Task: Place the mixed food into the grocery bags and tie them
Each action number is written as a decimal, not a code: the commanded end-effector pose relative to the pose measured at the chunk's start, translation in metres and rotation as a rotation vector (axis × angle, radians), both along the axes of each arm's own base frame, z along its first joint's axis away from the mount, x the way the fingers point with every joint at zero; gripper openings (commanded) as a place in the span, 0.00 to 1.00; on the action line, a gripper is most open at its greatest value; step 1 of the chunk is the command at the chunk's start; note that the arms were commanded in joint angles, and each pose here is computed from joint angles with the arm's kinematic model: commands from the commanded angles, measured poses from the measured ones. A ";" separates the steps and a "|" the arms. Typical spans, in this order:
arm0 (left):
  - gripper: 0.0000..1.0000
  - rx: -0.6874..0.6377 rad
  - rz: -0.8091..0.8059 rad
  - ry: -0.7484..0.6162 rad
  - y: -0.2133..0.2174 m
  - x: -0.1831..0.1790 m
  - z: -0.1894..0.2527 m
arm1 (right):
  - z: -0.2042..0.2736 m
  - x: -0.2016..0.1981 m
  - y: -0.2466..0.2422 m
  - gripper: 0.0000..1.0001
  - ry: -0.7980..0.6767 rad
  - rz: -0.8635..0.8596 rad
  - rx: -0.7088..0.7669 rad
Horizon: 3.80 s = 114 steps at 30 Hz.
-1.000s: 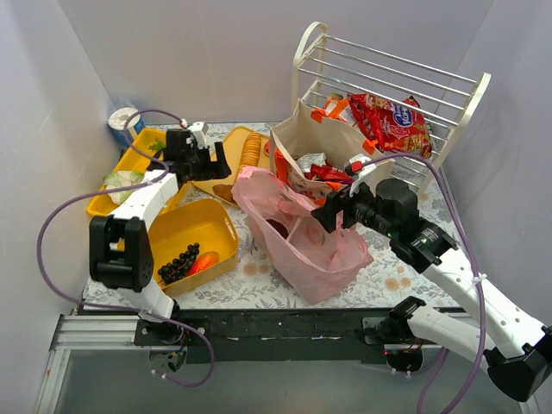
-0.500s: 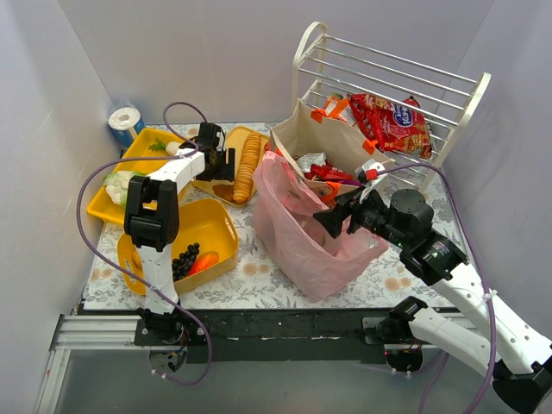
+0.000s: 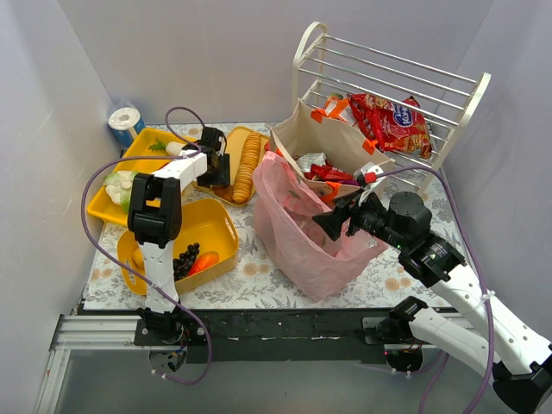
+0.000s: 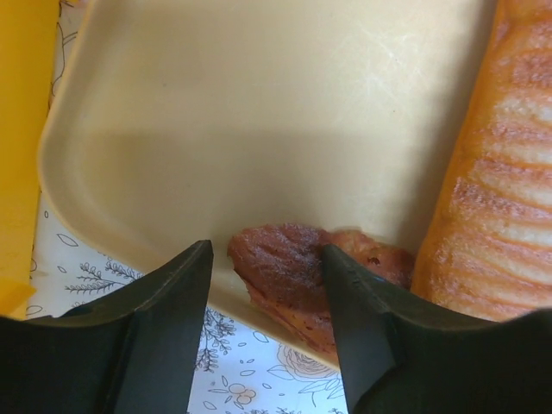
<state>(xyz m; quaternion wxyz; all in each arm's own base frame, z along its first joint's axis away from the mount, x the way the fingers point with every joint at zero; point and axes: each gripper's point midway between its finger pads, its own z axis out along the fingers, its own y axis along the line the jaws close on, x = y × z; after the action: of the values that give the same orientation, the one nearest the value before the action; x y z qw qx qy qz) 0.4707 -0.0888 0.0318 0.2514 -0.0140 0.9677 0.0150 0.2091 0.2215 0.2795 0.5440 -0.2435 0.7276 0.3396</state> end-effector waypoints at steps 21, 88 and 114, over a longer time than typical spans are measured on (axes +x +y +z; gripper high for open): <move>0.00 -0.160 -0.044 -0.311 -0.022 0.016 0.139 | 0.005 0.006 0.001 0.83 -0.007 -0.019 0.027; 0.98 -0.395 -0.941 -0.788 -0.245 -0.209 0.315 | -0.006 0.033 -0.071 0.88 0.049 -0.467 -0.048; 0.98 0.058 0.996 -0.557 0.299 -0.015 0.164 | -0.018 0.032 -0.038 0.88 0.095 -0.318 -0.037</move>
<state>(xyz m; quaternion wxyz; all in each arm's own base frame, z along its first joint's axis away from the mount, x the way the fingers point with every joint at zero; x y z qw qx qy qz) 0.4686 0.1787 0.1696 0.4386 -0.4273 0.7863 0.0820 0.2391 0.1766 0.2505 0.5432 -0.1169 0.7998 0.2271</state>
